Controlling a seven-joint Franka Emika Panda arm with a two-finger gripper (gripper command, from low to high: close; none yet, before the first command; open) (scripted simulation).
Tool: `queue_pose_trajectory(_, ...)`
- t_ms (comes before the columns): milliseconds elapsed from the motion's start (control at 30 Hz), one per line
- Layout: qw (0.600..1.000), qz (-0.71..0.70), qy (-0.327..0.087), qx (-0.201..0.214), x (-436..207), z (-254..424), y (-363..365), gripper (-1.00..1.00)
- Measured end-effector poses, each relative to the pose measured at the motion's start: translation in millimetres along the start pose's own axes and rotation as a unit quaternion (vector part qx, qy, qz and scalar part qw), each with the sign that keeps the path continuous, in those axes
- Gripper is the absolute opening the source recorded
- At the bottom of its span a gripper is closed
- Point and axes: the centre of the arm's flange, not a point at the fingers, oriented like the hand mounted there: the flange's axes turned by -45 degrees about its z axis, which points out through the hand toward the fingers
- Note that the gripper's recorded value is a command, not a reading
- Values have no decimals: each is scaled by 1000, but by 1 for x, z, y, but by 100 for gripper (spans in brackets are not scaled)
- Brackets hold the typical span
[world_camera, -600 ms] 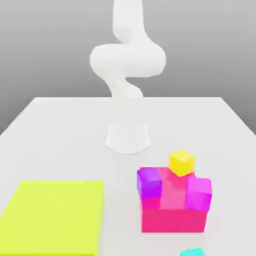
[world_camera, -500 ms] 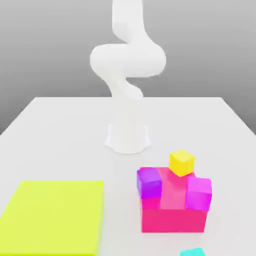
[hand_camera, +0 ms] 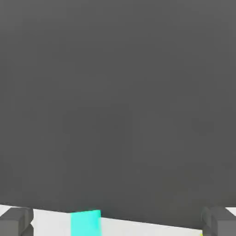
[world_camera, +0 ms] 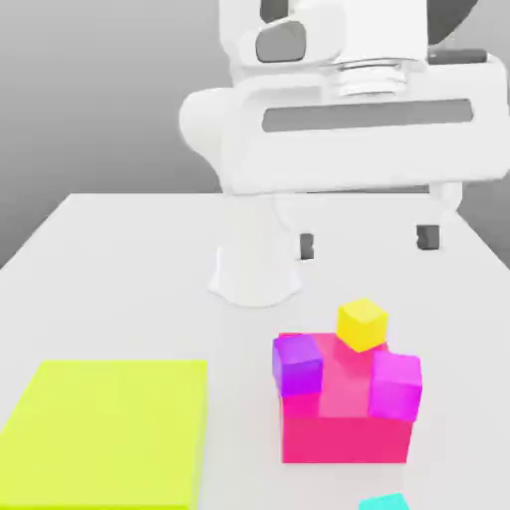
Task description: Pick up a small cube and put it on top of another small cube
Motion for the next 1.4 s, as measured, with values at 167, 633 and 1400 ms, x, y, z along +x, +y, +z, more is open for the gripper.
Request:
queue_pose_trajectory(167,998,-16,-60,1,-13,89,-20,0)
queue_pose_trajectory(633,988,-41,-150,-5,-79,277,-45,-100)
queue_pose_trajectory(1400,988,-28,-150,3,-124,87,-5,-100)
